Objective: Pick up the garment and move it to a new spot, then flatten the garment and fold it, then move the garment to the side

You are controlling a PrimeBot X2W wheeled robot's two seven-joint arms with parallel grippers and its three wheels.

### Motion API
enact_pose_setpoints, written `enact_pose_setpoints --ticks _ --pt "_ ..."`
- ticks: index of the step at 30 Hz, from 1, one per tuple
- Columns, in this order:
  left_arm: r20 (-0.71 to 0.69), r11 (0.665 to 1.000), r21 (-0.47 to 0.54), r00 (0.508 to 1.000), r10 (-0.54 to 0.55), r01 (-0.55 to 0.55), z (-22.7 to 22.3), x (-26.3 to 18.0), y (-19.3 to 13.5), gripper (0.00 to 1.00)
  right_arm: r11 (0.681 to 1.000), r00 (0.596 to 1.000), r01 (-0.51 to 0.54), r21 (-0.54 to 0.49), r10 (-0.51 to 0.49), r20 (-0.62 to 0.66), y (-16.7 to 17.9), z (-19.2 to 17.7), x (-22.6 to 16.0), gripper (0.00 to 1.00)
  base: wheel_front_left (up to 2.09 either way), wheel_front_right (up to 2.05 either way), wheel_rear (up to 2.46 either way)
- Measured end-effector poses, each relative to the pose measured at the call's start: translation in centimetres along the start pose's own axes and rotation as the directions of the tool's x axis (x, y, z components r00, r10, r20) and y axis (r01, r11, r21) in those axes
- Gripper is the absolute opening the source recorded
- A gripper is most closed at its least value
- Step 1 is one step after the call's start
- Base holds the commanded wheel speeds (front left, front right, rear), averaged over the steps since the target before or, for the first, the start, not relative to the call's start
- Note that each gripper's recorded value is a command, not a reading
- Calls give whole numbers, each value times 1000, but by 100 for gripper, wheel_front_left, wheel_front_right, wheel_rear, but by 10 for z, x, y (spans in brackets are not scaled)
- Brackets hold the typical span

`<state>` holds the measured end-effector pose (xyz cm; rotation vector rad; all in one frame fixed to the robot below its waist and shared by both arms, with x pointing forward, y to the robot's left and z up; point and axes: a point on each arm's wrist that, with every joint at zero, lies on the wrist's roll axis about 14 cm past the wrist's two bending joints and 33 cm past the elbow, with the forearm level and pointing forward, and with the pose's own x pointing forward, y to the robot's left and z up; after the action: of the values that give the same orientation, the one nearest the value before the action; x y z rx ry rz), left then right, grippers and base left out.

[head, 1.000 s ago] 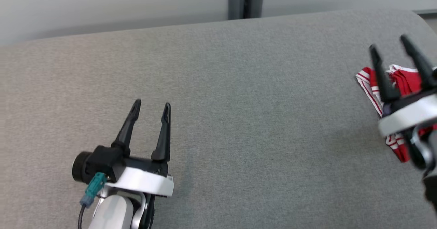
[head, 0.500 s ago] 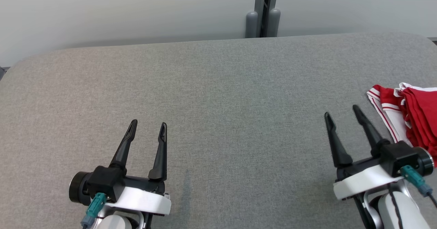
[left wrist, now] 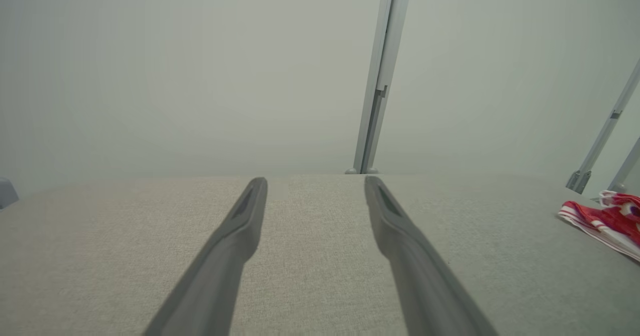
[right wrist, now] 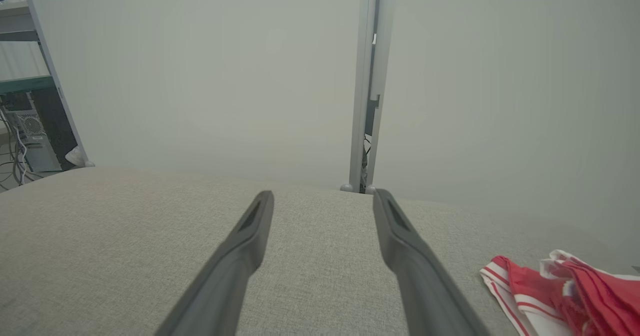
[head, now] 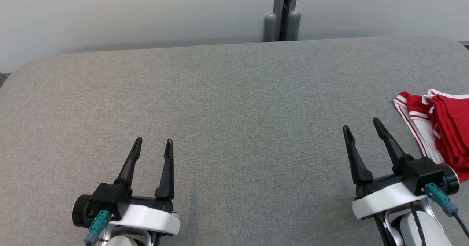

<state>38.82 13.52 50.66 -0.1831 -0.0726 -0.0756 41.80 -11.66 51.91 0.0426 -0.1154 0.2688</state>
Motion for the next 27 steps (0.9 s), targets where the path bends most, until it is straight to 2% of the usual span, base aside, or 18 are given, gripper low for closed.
enact_pose_setpoints --ticks 27 --pt "-30 999 -49 999 -11 9 -10 -1 4 100 999 999 32 32 -33 8 -6 1 -2 100 0 0 0"
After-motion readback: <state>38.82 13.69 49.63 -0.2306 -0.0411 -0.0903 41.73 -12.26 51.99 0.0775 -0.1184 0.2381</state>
